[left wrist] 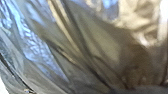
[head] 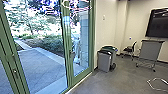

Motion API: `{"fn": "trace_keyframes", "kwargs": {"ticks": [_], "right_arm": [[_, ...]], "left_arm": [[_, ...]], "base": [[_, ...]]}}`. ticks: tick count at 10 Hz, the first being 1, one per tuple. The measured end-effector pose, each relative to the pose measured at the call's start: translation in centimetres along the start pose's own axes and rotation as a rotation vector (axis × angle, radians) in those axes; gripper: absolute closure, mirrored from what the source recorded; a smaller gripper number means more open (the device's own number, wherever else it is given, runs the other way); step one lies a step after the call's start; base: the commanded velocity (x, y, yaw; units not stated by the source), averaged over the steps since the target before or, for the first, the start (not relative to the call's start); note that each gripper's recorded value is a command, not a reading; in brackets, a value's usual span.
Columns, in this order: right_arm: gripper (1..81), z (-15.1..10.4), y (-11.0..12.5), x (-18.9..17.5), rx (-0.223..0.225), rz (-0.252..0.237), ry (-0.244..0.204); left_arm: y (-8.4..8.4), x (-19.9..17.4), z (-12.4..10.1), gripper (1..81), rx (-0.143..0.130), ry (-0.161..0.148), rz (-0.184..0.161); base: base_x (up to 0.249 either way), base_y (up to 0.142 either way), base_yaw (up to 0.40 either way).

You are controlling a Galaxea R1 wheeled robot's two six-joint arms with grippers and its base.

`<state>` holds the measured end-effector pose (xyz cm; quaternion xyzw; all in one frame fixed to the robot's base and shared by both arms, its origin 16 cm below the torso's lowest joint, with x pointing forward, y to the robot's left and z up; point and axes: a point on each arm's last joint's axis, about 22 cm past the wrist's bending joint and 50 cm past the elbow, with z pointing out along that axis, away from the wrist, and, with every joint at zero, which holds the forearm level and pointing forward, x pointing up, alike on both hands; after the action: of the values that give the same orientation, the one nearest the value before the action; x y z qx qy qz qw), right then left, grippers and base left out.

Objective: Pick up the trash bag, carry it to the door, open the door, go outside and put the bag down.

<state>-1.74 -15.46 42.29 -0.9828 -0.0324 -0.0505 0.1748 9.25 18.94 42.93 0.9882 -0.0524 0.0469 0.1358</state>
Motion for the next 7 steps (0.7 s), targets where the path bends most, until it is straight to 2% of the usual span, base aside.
{"fn": "trace_keyframes", "kwargs": {"ticks": [4,7], "right_arm": [[1.0,0.0,0.2,-1.0,-0.013,-0.021,0.008],[1.0,0.0,-0.1,-1.7,-0.011,-0.021,0.002]], "left_arm": [[-0.3,0.0,-0.1,81.1,0.003,0.003,0.001],[-0.3,-1.3,0.0,81.1,0.001,0.010,0.024]], "base": [[0.133,0.000,0.000],[0.117,0.000,0.000]]}}
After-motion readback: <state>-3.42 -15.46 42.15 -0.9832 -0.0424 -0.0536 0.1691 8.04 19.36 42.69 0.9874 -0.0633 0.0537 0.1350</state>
